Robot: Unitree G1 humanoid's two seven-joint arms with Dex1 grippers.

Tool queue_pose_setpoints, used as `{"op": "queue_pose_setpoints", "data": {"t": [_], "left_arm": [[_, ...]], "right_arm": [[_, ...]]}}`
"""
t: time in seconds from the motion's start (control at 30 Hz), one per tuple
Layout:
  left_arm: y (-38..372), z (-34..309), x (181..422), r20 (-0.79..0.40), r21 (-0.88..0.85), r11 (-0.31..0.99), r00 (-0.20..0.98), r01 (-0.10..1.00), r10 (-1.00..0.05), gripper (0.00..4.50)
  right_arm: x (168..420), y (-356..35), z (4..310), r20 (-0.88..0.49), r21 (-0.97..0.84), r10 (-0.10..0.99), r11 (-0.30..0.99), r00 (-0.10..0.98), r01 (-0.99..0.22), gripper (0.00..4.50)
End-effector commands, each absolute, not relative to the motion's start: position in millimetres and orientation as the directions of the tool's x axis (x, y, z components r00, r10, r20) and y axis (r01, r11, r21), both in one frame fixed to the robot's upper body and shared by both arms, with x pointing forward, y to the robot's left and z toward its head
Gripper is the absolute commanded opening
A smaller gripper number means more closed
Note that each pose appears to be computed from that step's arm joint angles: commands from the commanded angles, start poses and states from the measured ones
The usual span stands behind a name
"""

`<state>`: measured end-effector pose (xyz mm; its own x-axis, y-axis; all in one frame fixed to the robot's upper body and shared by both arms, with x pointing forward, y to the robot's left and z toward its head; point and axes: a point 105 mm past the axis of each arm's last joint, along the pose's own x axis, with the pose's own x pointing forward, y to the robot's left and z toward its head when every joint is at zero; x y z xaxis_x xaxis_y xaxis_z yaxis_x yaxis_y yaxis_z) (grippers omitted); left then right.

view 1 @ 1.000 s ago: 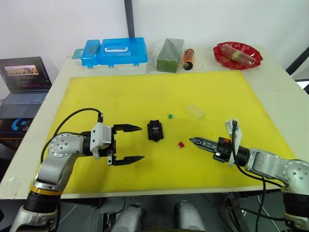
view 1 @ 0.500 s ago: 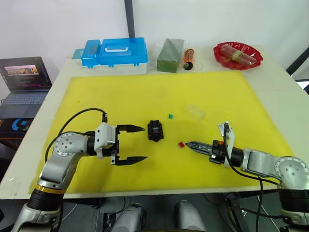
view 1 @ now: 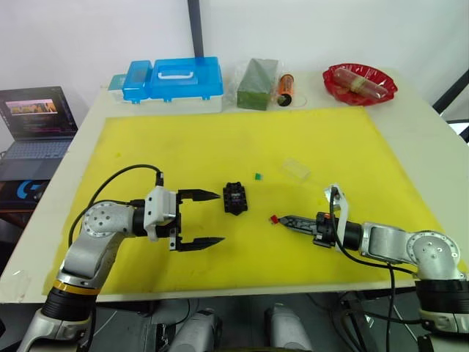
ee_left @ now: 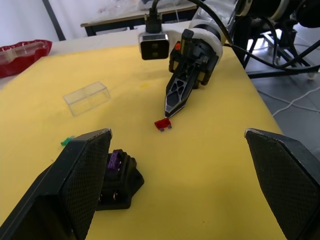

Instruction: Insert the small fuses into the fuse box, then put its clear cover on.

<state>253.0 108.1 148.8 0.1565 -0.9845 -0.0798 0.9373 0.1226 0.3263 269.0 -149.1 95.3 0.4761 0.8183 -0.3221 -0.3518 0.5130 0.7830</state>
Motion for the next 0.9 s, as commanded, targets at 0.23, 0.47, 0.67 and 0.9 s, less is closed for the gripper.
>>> {"op": "queue_pose_setpoints", "data": {"t": [0.23,0.47,0.67,0.9], "left_arm": [[101.1,158.6,251.8,-0.059,0.352,0.11,0.139,0.93,-0.988,4.5],[98.5,160.5,248.5,-0.057,0.355,0.11,0.139,0.928,-0.989,4.5],[94.5,163.9,244.3,-0.06,0.353,0.106,0.136,0.93,-0.989,4.5],[91.9,165.2,243.4,-0.058,0.351,0.104,0.132,0.931,-0.99,4.5]], "right_arm": [[275.9,-143.3,91.7,-0.318,0.785,0.829,0.502,0.461,-0.362,0.99],[275.5,-142.5,83.4,-0.344,0.781,0.824,0.517,0.449,-0.35,0.99],[277.0,-139.9,83.5,-0.34,0.783,0.826,0.514,0.449,-0.352,0.99],[283.8,-138.7,82.6,-0.326,0.803,0.822,0.502,0.467,-0.322,0.99]]}}
